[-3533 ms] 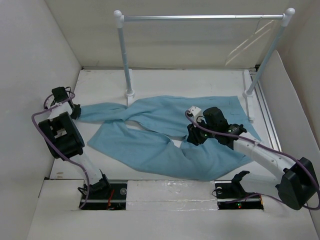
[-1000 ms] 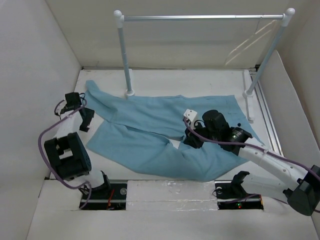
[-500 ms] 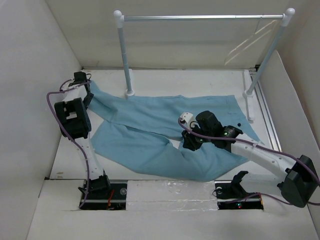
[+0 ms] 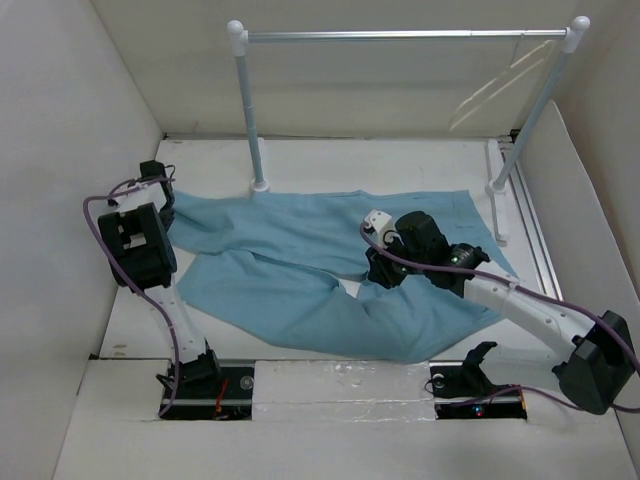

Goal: Place the trousers on the hanger
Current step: Fold the trousers

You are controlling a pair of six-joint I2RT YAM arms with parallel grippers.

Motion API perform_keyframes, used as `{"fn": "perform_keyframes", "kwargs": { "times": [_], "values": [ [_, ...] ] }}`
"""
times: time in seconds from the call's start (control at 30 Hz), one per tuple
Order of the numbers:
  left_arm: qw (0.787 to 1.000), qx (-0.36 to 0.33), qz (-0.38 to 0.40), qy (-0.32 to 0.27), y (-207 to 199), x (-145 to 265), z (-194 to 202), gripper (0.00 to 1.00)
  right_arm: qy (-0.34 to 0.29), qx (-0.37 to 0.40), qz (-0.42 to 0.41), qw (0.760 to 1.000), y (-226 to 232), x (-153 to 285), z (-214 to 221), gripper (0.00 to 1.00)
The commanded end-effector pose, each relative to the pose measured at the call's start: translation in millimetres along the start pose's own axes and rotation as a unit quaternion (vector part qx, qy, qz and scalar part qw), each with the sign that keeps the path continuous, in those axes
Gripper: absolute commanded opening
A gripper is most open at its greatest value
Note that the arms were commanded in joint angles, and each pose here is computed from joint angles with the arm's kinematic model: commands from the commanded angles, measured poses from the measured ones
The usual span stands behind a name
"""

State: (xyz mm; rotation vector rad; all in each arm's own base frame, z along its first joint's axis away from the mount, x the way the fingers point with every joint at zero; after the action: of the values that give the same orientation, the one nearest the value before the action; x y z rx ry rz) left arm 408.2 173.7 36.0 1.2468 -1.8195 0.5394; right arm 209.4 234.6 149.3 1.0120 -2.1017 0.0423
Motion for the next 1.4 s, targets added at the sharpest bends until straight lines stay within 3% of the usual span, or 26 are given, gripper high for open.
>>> {"fn": "perform_keyframes", "kwargs": {
  "times": [0.0, 0.17, 0.2, 0.3, 0.33, 0.47, 0.57, 0.6, 0.7, 0.83, 0.87, 0.93, 0.97, 1.0, 1.03, 1.1, 1.23, 1.37],
  "values": [
    [0.998, -0.005, -0.061, -0.023, 53.4, 24.0, -6.7, 0.00, -0.039, 0.003, 0.028, 0.999, -15.2, 13.6, -21.6, 0.33],
    [0.997, -0.006, -0.071, -0.017, 77.6, 39.3, 7.5, 0.00, -0.067, -0.033, 0.065, 0.995, -49.6, 28.0, -36.7, 0.41],
    [0.997, -0.007, -0.070, -0.018, 79.2, 41.9, 7.4, 0.17, -0.072, -0.039, 0.068, 0.994, -53.9, 30.8, -39.1, 0.46],
    [0.998, -0.006, -0.064, -0.022, 85.7, 59.0, 1.6, 0.42, -0.095, -0.071, 0.081, 0.990, -71.8, 39.6, -46.6, 0.62],
    [0.998, -0.018, -0.048, -0.032, 79.8, 68.3, -0.6, 0.45, -0.103, -0.085, 0.082, 0.988, -75.7, 41.3, -48.5, 0.65],
    [0.989, -0.033, 0.100, -0.100, 32.0, 150.7, -8.5, 0.46, -0.125, -0.153, 0.068, 0.978, -93.5, 40.9, -48.2, 0.67],
    [0.957, -0.101, 0.233, -0.141, -27.6, 236.2, 25.0, 0.46, -0.152, -0.214, 0.080, 0.961, -117.6, 45.0, -50.8, 0.68],
    [0.937, -0.146, 0.282, -0.144, -49.0, 268.9, 58.3, 0.46, -0.160, -0.231, 0.092, 0.955, -127.7, 43.8, -46.2, 0.68],
    [0.897, -0.212, 0.361, -0.141, -75.0, 317.4, 110.2, 0.46, -0.173, -0.333, 0.153, 0.914, -170.2, 50.9, -14.3, 0.69],
    [0.830, -0.316, 0.444, -0.120, -78.0, 371.3, 209.8, 0.45, -0.191, -0.443, 0.264, 0.835, -221.2, 85.9, 43.1, 0.76],
    [0.818, -0.333, 0.454, -0.113, -72.8, 372.3, 225.7, 0.45, -0.210, -0.466, 0.321, 0.797, -242.5, 112.8, 60.4, 0.77],
    [0.798, -0.351, 0.476, -0.110, -65.8, 383.5, 245.4, 0.45, -0.211, -0.484, 0.384, 0.757, -255.8, 138.5, 86.1, 0.78],
    [0.779, -0.371, 0.494, -0.102, -55.7, 391.0, 262.9, 0.46, -0.221, -0.496, 0.431, 0.720, -268.0, 162.8, 101.8, 0.78],
    [0.746, -0.393, 0.529, -0.093, -44.0, 404.3, 280.2, 0.46, -0.213, -0.511, 0.503, 0.663, -273.7, 198.2, 132.0, 0.79],
    [0.745, -0.396, 0.529, -0.095, -43.8, 404.2, 280.2, 0.46, -0.213, -0.512, 0.504, 0.663, -273.7, 198.5, 132.3, 0.79],
    [0.718, -0.413, 0.555, -0.072, -30.2, 407.1, 293.9, 0.46, -0.196, -0.534, 0.552, 0.609, -277.0, 221.7, 162.0, 0.81],
    [0.680, -0.411, 0.605, -0.048, -14.6, 412.8, 305.5, 0.46, -0.170, -0.557, 0.570, 0.579, -281.3, 232.2, 193.5, 0.84],
    [0.677, -0.421, 0.601, -0.057, -3.9, 404.7, 302.4, 0.46, -0.140, -0.586, 0.504, 0.619, -294.4, 197.9, 201.5, 0.85]
  ]
}}
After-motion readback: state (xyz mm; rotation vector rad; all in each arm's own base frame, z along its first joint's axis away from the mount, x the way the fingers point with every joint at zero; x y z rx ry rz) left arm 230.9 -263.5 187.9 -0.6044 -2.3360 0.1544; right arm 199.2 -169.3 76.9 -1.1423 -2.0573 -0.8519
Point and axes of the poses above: each gripper's point midway between its finger pads, its own x axis back along the fingers, its own y axis along the line the jaws close on, z = x × y, the point moved 1 cm from there along x, back along the fingers, and after that the axes turned 12 degrees about -x, right-handed, at the moved point
